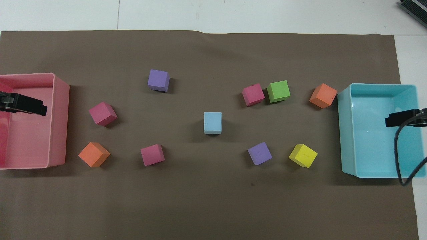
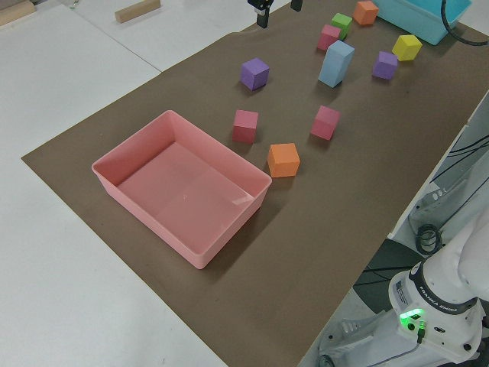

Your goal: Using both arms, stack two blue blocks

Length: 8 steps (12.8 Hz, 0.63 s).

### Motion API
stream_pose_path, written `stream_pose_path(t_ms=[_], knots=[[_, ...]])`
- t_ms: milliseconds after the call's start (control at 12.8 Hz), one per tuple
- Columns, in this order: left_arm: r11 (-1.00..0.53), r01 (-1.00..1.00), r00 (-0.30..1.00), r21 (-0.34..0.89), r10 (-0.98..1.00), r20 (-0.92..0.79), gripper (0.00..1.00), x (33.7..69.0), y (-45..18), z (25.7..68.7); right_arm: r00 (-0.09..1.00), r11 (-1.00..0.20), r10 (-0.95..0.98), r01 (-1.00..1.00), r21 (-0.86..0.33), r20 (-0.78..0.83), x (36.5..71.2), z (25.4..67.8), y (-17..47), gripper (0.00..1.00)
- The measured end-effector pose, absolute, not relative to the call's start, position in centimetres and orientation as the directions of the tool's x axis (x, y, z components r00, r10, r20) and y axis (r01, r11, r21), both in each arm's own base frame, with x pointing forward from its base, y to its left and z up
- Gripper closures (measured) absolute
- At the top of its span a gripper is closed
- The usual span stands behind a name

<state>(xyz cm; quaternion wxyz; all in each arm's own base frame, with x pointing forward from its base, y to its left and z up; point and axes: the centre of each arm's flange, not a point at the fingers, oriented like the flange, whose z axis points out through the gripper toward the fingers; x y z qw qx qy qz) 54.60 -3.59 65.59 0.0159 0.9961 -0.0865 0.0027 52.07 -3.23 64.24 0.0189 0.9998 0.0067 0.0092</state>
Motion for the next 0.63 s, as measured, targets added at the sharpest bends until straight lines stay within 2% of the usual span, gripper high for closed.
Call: stream_pose_path(t_ms=[627], knots=[[-0.985,-0.172,0.985,0.031,-0.172,0.01,0.0,54.61,-3.59,65.62,1.0,-0.999,0.011,0.012,0.036,-0.006,51.8,64.08,-3.22,0.0]])
